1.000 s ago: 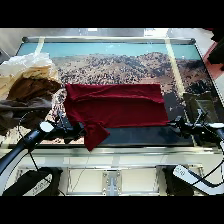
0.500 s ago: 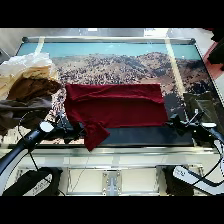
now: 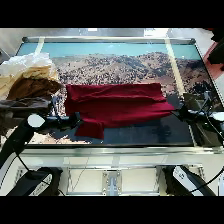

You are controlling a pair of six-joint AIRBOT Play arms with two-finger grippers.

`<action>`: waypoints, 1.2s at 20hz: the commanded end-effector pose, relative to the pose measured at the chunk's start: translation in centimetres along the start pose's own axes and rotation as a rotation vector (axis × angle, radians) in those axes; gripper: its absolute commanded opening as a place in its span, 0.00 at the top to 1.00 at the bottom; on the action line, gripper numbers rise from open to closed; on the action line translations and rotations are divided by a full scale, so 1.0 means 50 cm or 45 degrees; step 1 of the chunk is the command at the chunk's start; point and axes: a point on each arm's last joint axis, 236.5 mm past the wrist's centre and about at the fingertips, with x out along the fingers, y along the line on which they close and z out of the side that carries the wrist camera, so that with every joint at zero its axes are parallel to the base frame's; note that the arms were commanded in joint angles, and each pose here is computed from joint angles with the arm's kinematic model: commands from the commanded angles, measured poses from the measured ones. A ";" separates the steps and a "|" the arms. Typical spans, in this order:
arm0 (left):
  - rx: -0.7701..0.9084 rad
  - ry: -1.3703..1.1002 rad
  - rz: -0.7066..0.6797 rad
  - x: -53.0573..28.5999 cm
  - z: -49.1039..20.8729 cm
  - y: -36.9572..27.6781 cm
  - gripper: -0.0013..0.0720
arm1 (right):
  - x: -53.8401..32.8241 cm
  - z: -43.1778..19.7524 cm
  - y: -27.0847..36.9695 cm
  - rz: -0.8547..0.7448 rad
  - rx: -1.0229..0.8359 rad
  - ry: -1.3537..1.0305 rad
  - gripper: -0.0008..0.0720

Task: Fold the shirts.

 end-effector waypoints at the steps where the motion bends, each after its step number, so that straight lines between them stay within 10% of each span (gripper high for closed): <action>1: 0.237 -0.060 0.065 -0.070 0.042 -0.037 0.97 | -0.046 0.036 0.038 -0.018 -0.123 -0.043 0.96; 11: 0.564 -0.287 0.396 -0.124 0.275 -0.041 0.97 | -0.029 0.204 0.196 -0.068 -0.481 -0.246 0.96; 24: 0.550 -0.089 0.611 0.181 0.435 0.127 0.97 | 0.258 0.219 0.030 -0.256 -0.304 -0.079 0.96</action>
